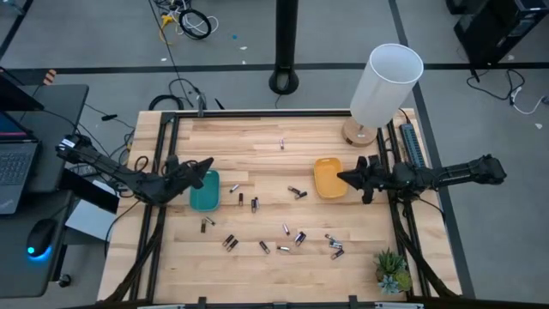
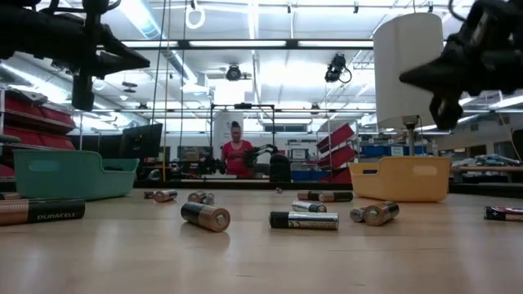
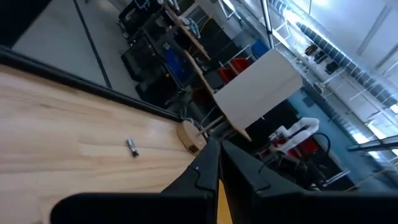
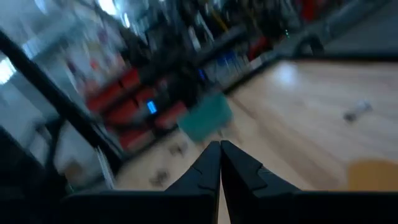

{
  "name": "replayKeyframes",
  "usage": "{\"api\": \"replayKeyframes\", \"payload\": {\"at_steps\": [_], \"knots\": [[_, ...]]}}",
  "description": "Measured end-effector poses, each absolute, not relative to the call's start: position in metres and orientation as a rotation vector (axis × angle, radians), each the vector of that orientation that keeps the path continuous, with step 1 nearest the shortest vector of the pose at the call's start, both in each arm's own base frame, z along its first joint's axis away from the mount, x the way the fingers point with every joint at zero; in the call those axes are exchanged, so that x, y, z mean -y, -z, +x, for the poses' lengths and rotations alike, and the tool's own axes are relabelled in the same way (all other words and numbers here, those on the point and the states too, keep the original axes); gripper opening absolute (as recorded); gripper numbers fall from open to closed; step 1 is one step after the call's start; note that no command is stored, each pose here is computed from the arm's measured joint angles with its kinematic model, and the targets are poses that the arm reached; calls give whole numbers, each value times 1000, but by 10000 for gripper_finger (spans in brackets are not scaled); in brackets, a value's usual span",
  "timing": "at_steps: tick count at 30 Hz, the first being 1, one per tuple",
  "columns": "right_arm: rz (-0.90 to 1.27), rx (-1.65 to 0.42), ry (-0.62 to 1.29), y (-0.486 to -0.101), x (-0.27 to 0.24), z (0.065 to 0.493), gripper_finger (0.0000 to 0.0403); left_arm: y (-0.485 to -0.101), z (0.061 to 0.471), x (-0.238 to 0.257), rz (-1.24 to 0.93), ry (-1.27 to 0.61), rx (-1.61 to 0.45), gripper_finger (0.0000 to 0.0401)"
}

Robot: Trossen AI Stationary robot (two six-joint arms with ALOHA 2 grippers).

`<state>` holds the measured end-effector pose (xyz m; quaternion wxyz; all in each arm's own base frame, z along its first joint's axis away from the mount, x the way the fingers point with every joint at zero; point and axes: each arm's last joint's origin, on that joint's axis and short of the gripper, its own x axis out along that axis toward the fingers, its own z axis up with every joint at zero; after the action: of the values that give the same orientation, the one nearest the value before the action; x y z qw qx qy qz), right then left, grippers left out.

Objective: Sort batteries
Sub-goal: Put the black battery into the green bin

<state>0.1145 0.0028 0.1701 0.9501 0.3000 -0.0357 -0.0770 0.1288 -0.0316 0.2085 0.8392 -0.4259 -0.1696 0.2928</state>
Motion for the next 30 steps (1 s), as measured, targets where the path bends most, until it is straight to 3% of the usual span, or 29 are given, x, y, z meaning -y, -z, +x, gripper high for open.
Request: {"api": "replayKeyframes", "payload": {"at_steps": [6,11,18,23,30], "knots": [[622,365,108,-198,0,110,21,-208,129,32,-960,-606,374,27],[619,419,102,-221,0,110,21,-208,130,32,-968,-606,376,27],[381,231,92,-279,-5,130,10,-209,129,31,-963,-627,391,27],[272,99,113,-310,-9,162,6,-218,131,35,-896,-441,352,20],[401,30,198,-322,-7,210,10,-228,131,38,-825,-269,362,25]]}}
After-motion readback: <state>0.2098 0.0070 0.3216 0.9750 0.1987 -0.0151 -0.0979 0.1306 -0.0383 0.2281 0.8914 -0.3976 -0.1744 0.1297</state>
